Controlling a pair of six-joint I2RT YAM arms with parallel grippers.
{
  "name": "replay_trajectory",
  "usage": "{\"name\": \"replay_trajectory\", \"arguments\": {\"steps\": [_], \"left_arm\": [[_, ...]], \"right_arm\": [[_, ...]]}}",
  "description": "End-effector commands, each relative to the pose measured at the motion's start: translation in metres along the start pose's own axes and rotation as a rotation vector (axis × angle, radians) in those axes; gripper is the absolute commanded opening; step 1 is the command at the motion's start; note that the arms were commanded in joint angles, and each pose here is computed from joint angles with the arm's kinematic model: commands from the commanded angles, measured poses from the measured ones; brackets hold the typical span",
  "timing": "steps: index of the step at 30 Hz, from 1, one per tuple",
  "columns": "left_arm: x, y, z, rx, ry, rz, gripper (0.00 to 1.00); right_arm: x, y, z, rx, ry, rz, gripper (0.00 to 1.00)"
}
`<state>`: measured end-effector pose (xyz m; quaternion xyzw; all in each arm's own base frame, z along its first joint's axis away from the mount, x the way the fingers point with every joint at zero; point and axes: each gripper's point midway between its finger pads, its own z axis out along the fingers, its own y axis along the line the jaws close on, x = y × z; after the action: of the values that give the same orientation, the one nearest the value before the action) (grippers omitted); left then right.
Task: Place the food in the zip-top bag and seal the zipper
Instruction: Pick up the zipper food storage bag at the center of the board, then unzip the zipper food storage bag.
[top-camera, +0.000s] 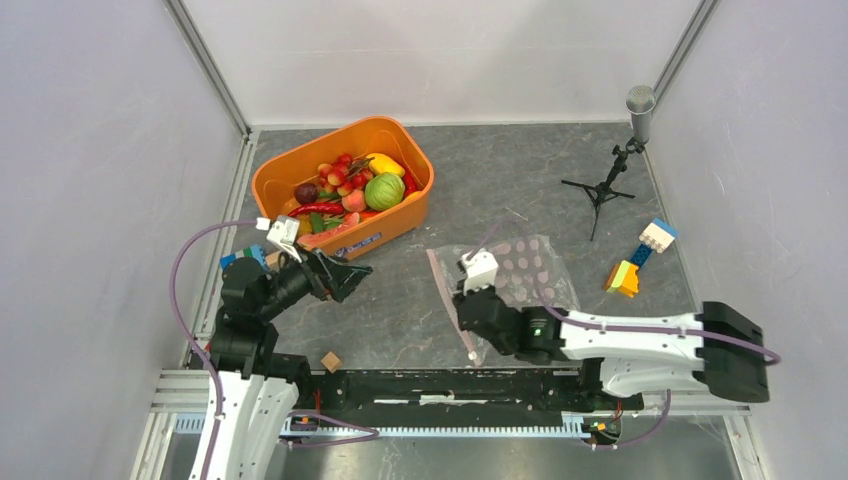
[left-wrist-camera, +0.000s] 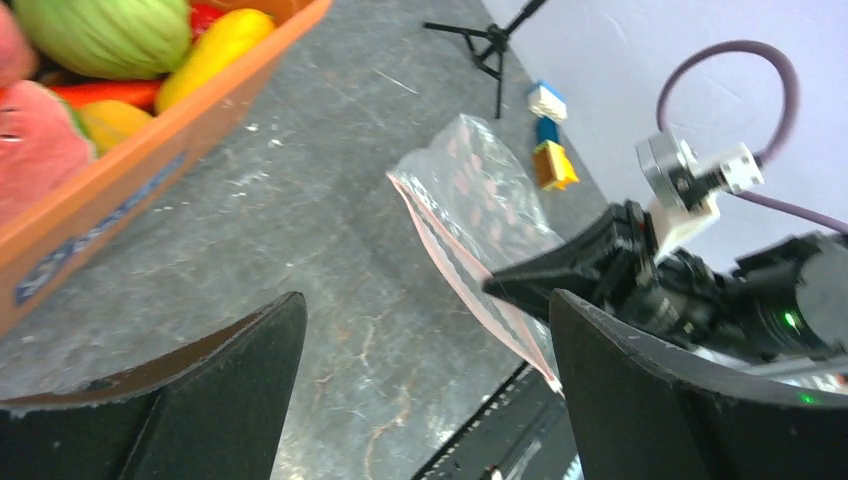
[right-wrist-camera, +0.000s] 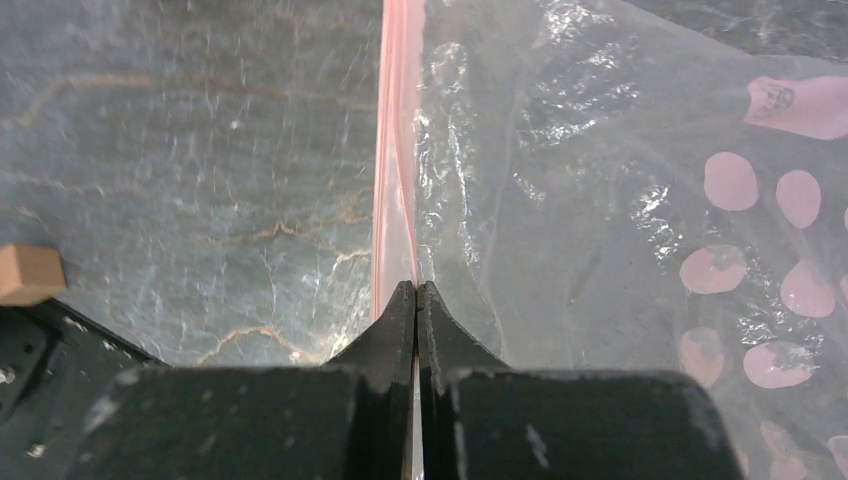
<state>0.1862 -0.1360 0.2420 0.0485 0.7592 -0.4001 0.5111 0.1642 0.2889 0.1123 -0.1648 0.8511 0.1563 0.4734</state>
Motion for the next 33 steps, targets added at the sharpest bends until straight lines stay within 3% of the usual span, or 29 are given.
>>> {"name": "replay_trajectory", "arguments": {"steps": [1, 5, 13, 17, 29, 33], "left_arm": [[-0.002, -0.04, 0.002, 0.206, 0.039, -0.052, 0.96], [0.01, -0.053, 0.011, 0.231, 0.1, -0.05, 0.96], [0.08, -0.076, 0.061, 0.155, 0.283, 0.031, 0.9], [0.096, -0.09, 0.087, 0.185, 0.275, -0.039, 0.77], [0.099, -0.094, 0.116, 0.171, 0.227, -0.081, 0.73], [0.107, -0.096, 0.123, 0.187, 0.246, -0.107, 0.62]], "right_arm": [[-0.03, -0.004, -0.006, -0.1, -0.095, 0.184, 0.0], [-0.048, -0.015, -0.01, -0.12, -0.146, 0.255, 0.0], [-0.073, -0.014, -0.021, -0.165, -0.203, 0.31, 0.0], [-0.075, -0.012, -0.025, -0.193, -0.219, 0.344, 0.0], [-0.08, -0.006, -0.031, -0.244, -0.232, 0.35, 0.0], [-0.081, -0.008, -0.032, -0.238, -0.235, 0.346, 0.0]]}}
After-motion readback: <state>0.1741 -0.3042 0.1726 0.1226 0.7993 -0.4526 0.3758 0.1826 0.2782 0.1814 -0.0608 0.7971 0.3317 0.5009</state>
